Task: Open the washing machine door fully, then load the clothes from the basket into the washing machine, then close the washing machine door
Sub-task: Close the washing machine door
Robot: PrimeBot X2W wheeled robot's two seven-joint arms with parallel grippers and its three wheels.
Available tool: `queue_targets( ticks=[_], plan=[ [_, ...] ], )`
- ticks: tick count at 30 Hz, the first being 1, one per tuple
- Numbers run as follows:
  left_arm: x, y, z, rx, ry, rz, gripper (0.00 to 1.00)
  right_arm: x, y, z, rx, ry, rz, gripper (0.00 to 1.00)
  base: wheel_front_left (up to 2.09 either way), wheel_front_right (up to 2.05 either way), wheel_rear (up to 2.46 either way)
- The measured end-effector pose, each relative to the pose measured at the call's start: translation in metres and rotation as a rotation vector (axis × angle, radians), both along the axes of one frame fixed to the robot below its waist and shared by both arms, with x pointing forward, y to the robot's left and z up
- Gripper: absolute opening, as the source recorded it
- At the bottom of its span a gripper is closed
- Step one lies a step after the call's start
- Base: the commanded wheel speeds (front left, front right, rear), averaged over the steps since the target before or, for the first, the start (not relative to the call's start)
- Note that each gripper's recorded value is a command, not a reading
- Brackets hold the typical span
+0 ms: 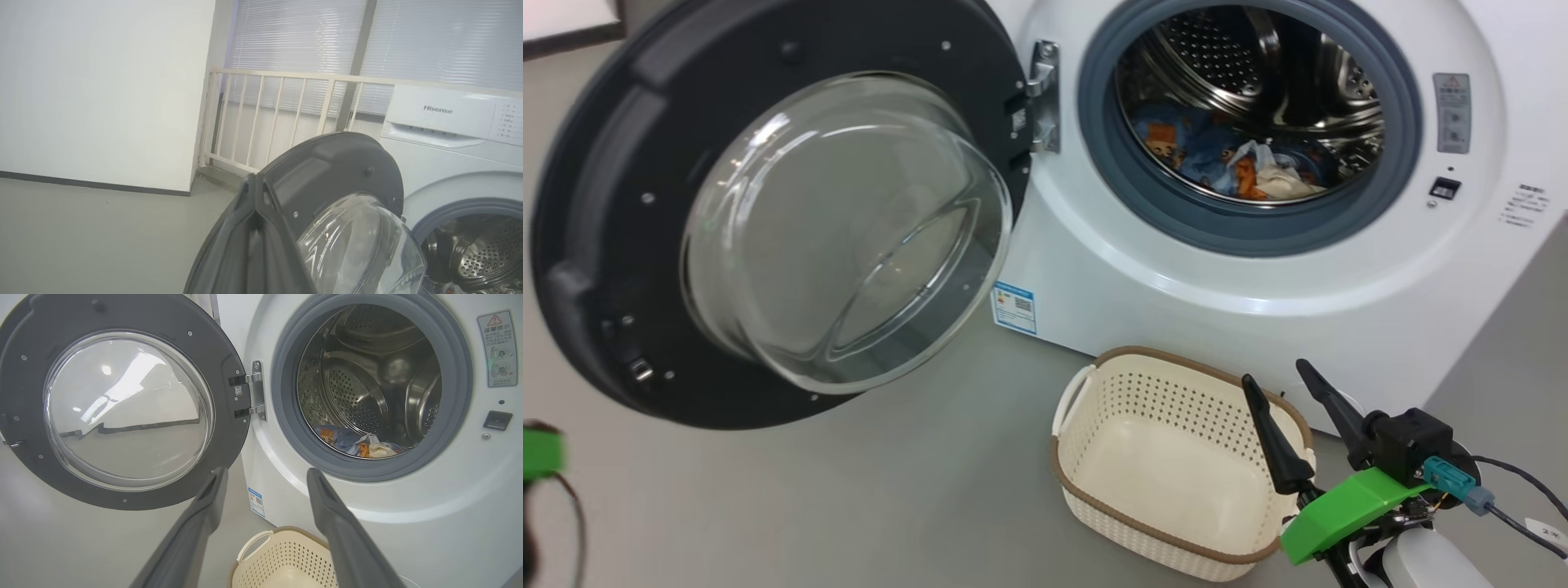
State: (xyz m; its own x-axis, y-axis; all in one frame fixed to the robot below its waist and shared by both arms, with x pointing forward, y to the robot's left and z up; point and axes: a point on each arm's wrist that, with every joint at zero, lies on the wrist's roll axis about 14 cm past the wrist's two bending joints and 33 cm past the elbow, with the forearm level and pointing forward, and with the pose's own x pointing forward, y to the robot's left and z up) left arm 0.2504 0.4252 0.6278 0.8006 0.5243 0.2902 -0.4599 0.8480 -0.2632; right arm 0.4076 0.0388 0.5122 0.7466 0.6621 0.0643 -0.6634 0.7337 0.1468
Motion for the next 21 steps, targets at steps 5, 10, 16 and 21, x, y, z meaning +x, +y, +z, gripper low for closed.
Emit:
queue_targets(
  ticks=[5,10,16,21],
  plan=[
    [0.006,0.026,0.036,-0.067,-0.14,0.003,0.0,0.004,-0.015,-0.007,-0.007,0.014,-0.038,1.0,0.0,0.0,0.0],
    [0.02,0.068,0.051,-0.253,-0.262,0.0,0.0,0.011,-0.031,-0.01,-0.029,0.009,-0.069,1.0,0.0,0.0,0.0],
    [0.033,0.105,0.043,-0.529,-0.369,0.001,0.0,0.018,-0.049,-0.012,-0.045,0.002,-0.108,1.0,0.0,0.0,0.0],
    [0.046,0.122,0.019,-0.735,-0.384,-0.001,0.0,0.022,-0.064,-0.019,-0.077,0.006,-0.136,1.0,0.0,0.0,0.0]
  ],
)
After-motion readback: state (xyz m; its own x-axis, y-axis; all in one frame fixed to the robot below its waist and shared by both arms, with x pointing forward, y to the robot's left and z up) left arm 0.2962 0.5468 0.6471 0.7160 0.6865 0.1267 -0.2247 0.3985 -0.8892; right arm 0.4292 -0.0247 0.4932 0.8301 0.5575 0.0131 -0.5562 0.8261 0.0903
